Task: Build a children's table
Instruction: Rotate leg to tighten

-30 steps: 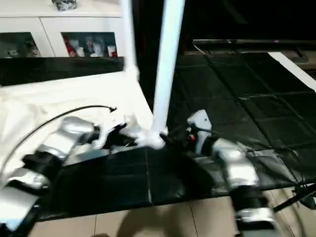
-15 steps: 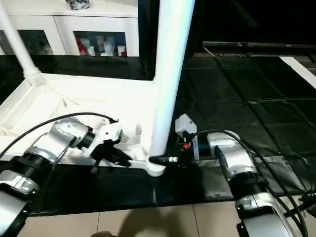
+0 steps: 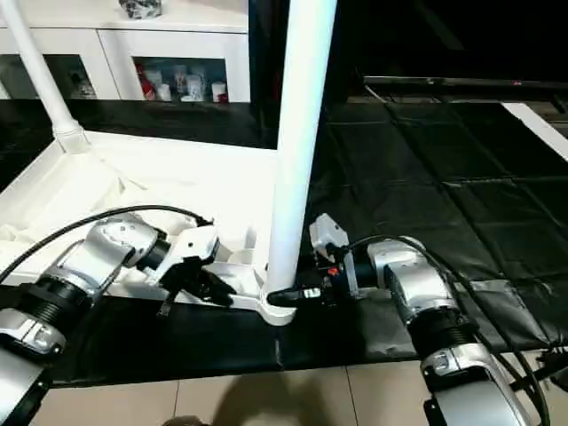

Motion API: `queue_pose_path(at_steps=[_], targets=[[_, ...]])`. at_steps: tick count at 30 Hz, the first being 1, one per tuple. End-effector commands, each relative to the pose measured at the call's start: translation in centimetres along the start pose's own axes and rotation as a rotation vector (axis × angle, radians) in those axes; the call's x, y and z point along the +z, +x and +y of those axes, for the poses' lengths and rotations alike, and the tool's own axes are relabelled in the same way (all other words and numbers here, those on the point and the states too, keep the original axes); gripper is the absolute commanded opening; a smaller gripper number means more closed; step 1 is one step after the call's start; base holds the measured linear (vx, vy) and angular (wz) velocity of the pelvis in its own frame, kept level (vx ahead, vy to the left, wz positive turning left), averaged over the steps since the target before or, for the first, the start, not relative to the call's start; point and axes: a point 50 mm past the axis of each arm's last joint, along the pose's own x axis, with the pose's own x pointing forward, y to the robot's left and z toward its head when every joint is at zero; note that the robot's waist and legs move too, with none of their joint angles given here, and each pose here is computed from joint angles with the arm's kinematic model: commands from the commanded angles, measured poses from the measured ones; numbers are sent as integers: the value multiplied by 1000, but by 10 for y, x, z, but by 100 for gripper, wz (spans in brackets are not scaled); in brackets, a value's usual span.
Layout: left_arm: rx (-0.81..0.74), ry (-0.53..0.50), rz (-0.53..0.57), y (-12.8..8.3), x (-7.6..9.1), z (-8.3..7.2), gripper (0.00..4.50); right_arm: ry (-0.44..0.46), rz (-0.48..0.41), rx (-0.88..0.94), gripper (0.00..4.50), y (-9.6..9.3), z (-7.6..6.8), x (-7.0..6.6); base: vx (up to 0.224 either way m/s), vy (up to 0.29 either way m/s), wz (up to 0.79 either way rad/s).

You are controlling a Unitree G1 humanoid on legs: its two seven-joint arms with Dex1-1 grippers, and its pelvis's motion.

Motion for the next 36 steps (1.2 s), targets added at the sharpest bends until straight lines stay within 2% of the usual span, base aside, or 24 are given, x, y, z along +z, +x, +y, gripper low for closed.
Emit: queue_pose_path(at_steps=[1,8,12,14,15,16,17,21,25,30,32,34,36], targets=[[-97,34,14,9,6,-6,0,-2,16,16,238,-3,-1,4,0,0,0],[-42,-21,-20,10,7,-1,0,8,-2,28,216,-1,2,2,0,0,0],[75,-92,-62,11,8,10,0,32,-69,-60,214,5,2,-1,0,0,0],[222,-181,-108,13,12,24,0,89,-100,-247,212,13,-5,-8,0,0,0],[222,-181,-108,13,12,24,0,89,-100,-247,211,13,-5,-8,0,0,0],[247,-197,-113,13,13,26,0,94,-95,-287,210,14,-6,-10,0,0,0],[328,-245,-123,16,16,33,0,124,-50,-428,209,21,-14,-14,0,0,0],[401,-280,-142,23,22,39,0,189,-79,-534,204,35,-20,-12,0,0,0],[612,-389,-254,40,49,58,0,268,-75,-846,198,65,-41,-8,0,0,0],[677,-392,-287,44,61,63,0,266,-57,-953,198,76,-49,-1,0,0,0],[665,-366,-277,45,63,62,0,285,-103,-954,198,78,-50,3,0,0,0],[640,-329,-253,43,57,60,0,287,-133,-973,264,75,-50,5,0,0,0],[626,-318,-246,42,55,58,0,285,-140,-973,264,74,-49,4,0,0,0]])
